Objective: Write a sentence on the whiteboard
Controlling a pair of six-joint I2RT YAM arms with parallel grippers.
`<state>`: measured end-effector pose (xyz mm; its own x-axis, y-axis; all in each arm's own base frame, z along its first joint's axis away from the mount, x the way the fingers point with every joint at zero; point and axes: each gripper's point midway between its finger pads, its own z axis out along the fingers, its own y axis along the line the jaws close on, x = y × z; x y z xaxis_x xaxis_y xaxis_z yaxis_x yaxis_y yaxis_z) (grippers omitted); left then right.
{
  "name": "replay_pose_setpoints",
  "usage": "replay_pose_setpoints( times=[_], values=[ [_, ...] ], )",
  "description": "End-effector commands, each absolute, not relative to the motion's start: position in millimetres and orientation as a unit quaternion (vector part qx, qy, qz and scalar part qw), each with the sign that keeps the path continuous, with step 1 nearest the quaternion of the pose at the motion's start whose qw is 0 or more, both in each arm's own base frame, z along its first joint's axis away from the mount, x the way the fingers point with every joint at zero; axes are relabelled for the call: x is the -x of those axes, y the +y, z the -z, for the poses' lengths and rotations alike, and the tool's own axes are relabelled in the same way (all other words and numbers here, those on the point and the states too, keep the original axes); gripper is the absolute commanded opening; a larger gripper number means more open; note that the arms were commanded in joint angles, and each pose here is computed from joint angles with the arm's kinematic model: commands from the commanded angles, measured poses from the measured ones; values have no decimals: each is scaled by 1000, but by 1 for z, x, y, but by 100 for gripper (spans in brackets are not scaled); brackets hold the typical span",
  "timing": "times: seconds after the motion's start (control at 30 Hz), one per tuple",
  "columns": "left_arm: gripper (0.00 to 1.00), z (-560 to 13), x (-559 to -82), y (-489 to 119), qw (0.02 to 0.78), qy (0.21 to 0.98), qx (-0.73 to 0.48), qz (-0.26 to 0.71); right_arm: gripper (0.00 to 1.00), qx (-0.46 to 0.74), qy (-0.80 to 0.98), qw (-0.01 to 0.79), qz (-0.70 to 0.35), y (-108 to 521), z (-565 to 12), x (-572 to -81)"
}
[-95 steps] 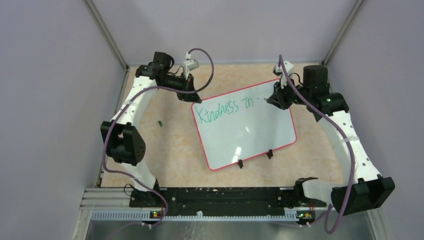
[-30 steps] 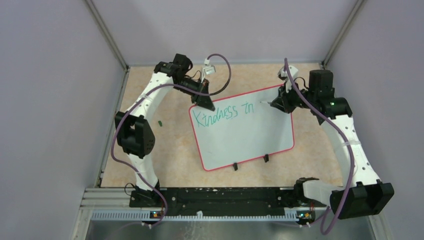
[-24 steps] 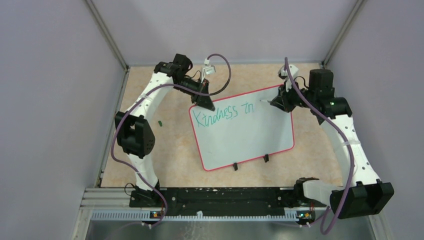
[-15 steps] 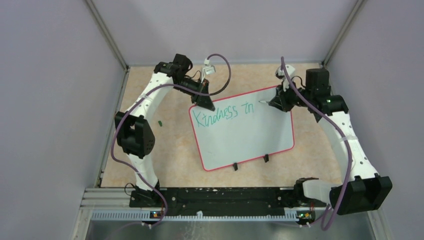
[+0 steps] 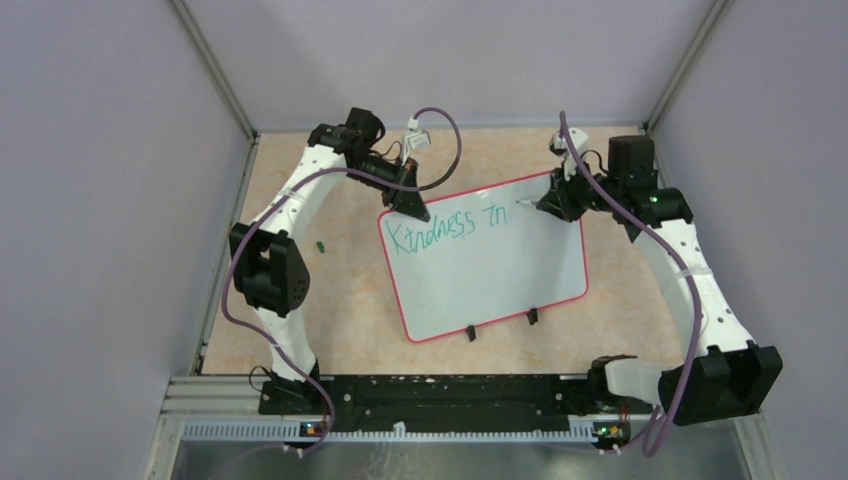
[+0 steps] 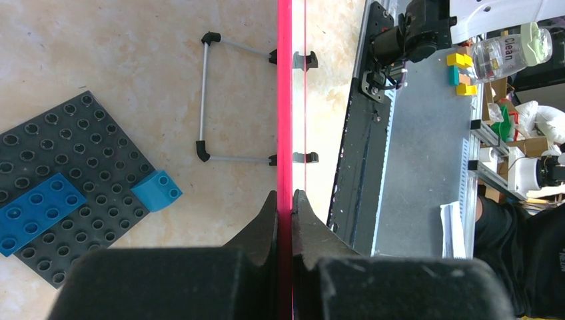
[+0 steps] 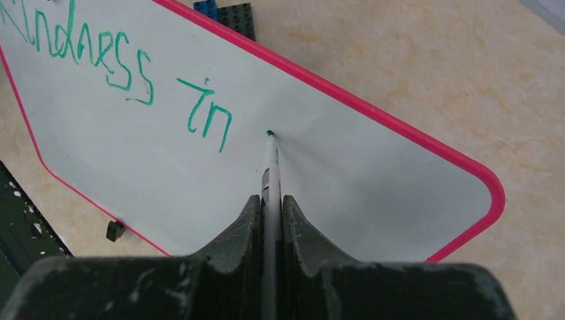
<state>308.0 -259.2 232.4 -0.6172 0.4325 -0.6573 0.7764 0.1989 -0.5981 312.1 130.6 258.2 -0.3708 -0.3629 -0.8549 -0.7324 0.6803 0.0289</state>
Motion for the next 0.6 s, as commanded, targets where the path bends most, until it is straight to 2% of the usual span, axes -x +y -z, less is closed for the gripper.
replay_pose_setpoints(
  times=[0.0,0.57],
  values=[
    [0,-215,-317,-248,197,769,-434,425,0,339,789,481,-179,128,-277,-326],
    [0,-214,-318,-248,197,771,-433,424,0,355,797,457,-172,122,-260,-307]
  ],
)
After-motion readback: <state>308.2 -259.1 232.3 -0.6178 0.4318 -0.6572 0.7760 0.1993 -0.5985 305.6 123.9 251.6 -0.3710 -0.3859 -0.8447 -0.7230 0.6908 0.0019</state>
